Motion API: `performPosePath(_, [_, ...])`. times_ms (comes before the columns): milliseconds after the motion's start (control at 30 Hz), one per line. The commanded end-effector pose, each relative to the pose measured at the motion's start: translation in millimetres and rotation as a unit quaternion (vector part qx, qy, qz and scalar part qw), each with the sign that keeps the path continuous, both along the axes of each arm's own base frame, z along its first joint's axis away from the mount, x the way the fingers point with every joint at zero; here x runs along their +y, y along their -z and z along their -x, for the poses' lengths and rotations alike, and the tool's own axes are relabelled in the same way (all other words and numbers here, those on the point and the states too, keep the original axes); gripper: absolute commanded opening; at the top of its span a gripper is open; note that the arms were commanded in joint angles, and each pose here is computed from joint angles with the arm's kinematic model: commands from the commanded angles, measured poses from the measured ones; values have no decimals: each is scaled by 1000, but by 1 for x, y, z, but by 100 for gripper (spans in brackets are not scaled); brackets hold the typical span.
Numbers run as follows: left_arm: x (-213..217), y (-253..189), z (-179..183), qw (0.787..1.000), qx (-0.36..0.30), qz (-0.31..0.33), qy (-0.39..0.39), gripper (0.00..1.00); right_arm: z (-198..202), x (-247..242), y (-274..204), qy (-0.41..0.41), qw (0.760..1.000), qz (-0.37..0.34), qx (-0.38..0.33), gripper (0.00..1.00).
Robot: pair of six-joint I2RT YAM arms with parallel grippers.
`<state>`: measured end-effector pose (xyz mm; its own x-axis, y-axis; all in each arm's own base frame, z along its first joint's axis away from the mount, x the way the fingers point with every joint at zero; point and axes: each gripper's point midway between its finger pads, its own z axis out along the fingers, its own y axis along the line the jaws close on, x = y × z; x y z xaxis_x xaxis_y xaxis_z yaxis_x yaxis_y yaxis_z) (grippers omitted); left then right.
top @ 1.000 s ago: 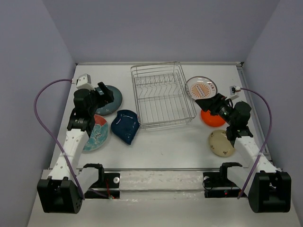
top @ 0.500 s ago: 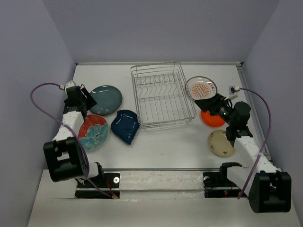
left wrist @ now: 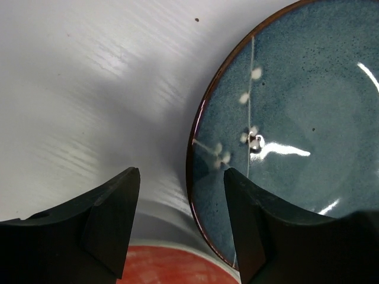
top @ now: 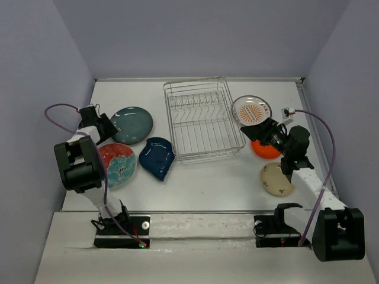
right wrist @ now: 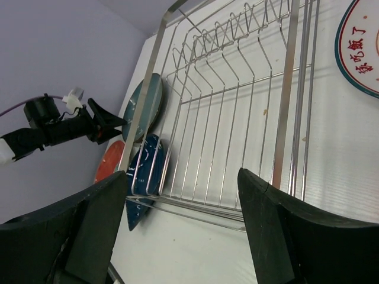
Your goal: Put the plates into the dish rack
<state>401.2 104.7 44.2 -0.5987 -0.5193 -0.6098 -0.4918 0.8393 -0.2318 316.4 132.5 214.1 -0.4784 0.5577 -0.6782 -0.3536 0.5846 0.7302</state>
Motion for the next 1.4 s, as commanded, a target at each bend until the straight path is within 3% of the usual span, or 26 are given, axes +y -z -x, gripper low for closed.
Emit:
performPosePath(0, [-7,-19,-35,997,-61,24,51,68,-4,7,-31,-17,998,4,-52,80])
performPosePath(233, [-15,0,-47,994,-62,63,69,61,-4,10,-31,-15,998,13,-56,80])
performPosePath(433, [-11,21,-44,994,-45,81,64,50,-6,12,-27,-15,999,14,-48,80])
performPosePath(700, [-9,16,-43,992,-66,99,50,6,-7,16,-26,-16,998,22,-51,80])
performPosePath(1033, [-28,-96,-56,957,-253,129,60,6,4,45,-31,-69,995,36,-67,82])
performPosePath(1233, [-45,-132,-37,927,-329,178,42,6,22,76,-43,-141,986,42,-82,90])
performPosePath(1367, [-46,-141,-32,919,-346,186,35,6,34,91,-51,-170,981,36,-86,91])
